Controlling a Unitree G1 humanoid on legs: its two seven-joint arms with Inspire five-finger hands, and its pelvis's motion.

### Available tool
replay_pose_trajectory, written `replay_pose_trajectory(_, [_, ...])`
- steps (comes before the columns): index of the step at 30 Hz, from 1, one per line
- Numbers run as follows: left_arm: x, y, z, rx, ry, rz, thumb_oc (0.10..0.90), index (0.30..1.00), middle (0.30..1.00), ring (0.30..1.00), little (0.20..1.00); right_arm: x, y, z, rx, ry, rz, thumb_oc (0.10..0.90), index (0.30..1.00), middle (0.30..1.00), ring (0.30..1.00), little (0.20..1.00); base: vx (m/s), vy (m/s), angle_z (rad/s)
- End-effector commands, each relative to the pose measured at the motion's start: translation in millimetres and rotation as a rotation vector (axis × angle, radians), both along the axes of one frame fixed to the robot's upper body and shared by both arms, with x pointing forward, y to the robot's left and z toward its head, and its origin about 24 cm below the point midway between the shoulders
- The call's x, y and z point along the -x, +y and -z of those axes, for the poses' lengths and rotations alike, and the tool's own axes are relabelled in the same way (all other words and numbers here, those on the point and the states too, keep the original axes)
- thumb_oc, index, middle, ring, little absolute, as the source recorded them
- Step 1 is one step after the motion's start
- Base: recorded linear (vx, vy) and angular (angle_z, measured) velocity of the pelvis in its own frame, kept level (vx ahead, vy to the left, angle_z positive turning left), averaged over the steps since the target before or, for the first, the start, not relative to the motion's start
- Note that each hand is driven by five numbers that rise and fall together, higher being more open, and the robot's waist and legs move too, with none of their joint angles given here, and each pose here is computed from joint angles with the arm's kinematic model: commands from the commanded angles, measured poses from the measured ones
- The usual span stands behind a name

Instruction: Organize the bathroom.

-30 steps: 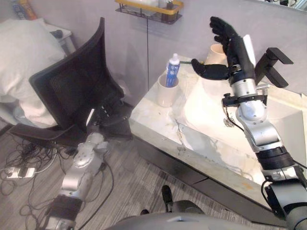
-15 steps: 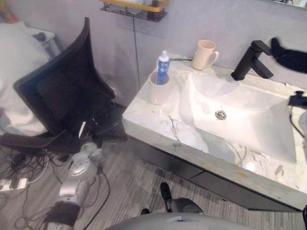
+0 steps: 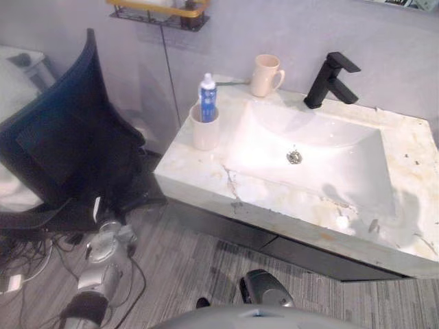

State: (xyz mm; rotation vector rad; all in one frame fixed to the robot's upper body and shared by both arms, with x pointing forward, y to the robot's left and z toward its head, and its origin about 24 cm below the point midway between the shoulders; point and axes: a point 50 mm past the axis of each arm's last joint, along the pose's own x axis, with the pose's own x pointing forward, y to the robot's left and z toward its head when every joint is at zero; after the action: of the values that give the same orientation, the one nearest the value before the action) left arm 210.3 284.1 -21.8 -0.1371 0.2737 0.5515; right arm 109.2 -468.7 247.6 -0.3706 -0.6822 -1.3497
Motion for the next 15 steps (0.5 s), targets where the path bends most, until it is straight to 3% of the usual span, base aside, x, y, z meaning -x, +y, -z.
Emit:
replay_pose_trajectory(1, [-3.7,33.5,-47.7,-0.179,-0.269,-0.205,0.8,0.9,0.9,0.9,0.9,10.9,-6.7,-43.9,0.097,-0.071,0.029,0.8,0.9,0.9,0.9,0.9,-0.16,-0.344,-0.87])
replay_pose_trajectory(3, [5.9,41.9,-42.0,-0.19,-0.242,-0.315,0.8,0.9,0.9,0.9,0.9,21.0,-16.4,-34.9,0.021,-0.035,0.138,0.8,0.9,0.9,0.9,0.9,-0.18,-0.346,-0.83])
replay_pose_trajectory(8, [26.8,55.7,-25.9,-0.209,-0.176,-0.477,0.8,0.9,0.9,0.9,0.9,30.8,-24.7,-6.6,-0.129,-0.05,0.205,0.8,0.9,0.9,0.9,0.9,-0.22,-0.27,-0.53])
replay_pose_trajectory(15, [65.3,63.4,13.7,-0.181,-0.031,-0.678,0.8,0.9,0.9,0.9,0.9,56.0,-24.2,127.8,-0.48,0.105,0.306,0.8,0.9,0.9,0.9,0.9,-0.21,-0.227,-0.18])
